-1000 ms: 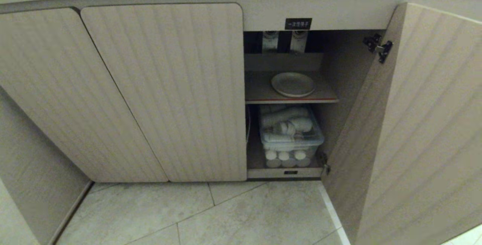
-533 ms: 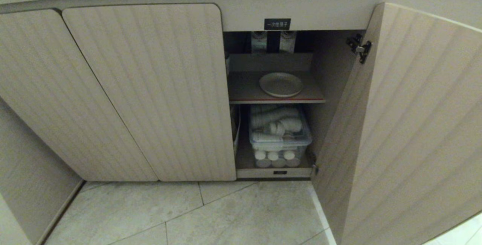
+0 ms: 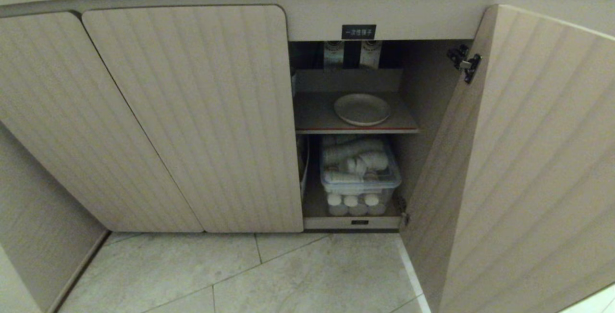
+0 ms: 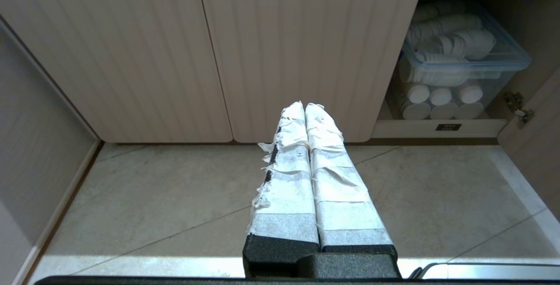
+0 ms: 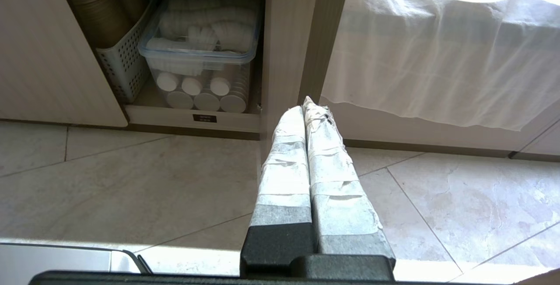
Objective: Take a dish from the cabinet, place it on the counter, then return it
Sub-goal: Close the cabinet door
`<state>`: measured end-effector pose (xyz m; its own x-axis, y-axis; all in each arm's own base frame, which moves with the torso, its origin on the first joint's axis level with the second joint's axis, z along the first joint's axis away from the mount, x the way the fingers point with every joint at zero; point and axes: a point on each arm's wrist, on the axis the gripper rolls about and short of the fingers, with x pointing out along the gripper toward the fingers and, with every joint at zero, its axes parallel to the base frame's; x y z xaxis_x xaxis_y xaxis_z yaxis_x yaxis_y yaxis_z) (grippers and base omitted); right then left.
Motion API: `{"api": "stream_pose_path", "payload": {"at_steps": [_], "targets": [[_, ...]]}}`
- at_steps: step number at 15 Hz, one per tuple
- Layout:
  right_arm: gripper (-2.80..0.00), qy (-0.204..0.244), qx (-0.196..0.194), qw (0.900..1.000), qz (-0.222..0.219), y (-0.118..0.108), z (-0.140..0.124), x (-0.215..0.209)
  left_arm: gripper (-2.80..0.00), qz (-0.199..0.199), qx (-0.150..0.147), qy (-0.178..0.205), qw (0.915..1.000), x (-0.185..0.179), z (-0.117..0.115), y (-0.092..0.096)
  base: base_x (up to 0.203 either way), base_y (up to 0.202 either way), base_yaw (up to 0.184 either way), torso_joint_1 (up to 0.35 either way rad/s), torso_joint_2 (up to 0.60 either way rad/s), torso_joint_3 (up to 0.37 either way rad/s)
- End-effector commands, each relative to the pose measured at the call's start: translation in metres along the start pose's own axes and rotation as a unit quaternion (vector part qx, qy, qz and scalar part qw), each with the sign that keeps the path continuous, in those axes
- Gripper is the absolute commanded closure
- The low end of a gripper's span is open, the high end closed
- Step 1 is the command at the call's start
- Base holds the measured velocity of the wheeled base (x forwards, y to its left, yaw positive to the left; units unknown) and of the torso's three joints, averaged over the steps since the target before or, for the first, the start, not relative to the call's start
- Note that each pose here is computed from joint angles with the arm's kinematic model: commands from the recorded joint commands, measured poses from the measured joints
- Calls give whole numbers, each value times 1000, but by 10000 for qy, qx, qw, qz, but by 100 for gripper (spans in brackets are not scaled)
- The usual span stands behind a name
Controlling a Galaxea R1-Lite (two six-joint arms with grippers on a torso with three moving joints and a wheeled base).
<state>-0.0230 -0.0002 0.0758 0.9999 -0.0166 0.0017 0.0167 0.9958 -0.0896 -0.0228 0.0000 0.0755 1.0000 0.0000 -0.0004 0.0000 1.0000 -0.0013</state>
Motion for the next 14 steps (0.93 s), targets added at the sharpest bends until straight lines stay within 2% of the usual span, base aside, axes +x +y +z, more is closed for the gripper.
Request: {"api": "stream_pose_path", "payload": {"at_steps": [1,14], "targets": [[0,9,-4,10000,-1,0,0,0,0,0,-1,-2,10000,0,0,0,0,0,0,0,0,0],[0,5,-65,10000,-18,0,0,0,0,0,-1,-2,10000,0,0,0,0,0,0,0,0,0]]}}
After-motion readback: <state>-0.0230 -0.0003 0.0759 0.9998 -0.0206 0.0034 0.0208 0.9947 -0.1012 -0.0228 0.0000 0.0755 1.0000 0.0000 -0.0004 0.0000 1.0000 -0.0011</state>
